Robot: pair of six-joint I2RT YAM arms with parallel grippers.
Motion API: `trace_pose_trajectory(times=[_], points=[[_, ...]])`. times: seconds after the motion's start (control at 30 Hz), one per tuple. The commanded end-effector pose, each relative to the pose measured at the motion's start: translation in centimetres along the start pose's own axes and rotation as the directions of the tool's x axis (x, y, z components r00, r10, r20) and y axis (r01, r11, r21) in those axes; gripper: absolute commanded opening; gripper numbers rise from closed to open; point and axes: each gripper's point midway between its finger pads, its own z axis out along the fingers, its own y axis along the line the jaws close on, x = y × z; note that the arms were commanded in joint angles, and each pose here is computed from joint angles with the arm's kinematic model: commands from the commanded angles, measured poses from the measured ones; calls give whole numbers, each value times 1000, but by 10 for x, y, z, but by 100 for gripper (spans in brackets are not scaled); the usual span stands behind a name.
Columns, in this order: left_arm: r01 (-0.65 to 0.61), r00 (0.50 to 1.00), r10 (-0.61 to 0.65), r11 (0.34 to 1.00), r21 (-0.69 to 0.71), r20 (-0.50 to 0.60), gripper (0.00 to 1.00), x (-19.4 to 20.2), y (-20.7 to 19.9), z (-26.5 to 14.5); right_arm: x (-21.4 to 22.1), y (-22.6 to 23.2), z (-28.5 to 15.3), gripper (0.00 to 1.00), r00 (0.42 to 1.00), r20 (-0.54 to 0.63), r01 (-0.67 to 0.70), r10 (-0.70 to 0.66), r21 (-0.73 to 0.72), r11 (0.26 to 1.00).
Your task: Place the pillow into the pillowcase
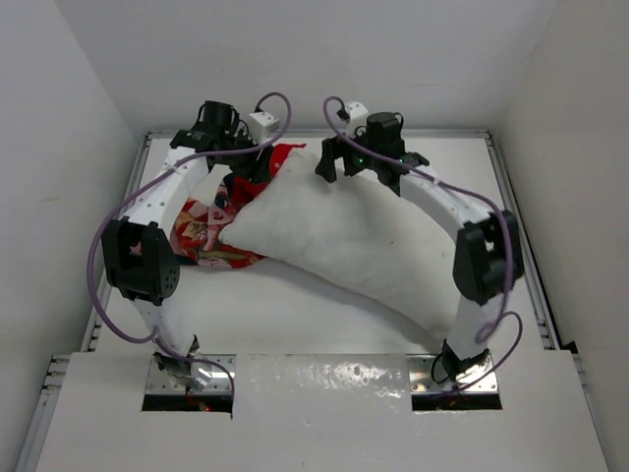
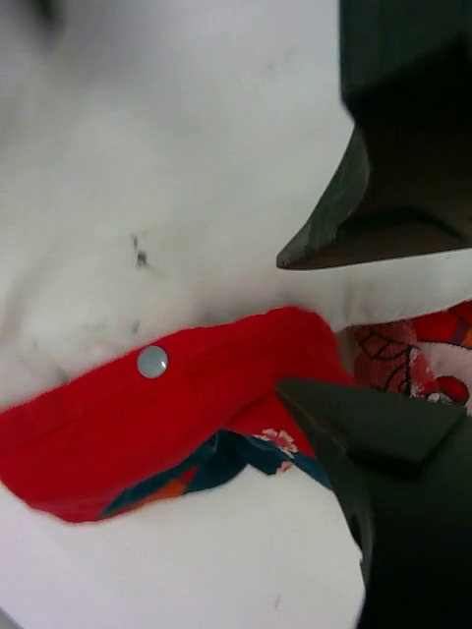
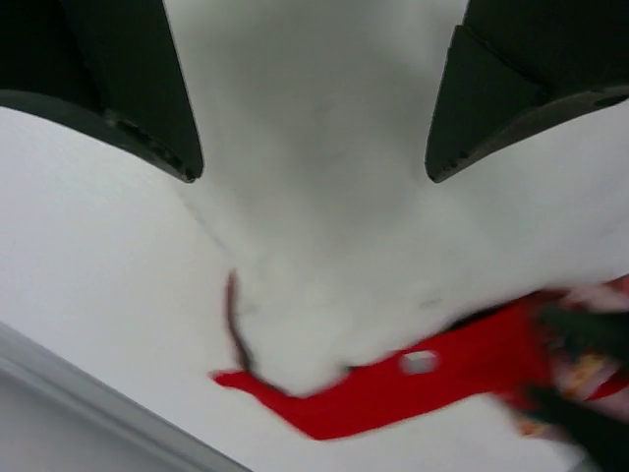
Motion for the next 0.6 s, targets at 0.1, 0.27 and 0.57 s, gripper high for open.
trace_pose_trajectory(times=[0.1, 0.27, 0.57], points=[[125, 991, -115, 979, -159, 70, 44, -21, 37, -5, -43, 102, -71, 29, 918, 185, 372, -352, -87, 924], [125, 990, -133, 983, -133, -50, 16, 12, 25, -7, -13, 128, -74, 71, 940, 133, 333, -314, -160, 929], [149, 987, -159, 964, -222, -27, 48, 30, 48, 30, 58, 168, -45, 99, 839, 21, 542, -543, -114, 833]])
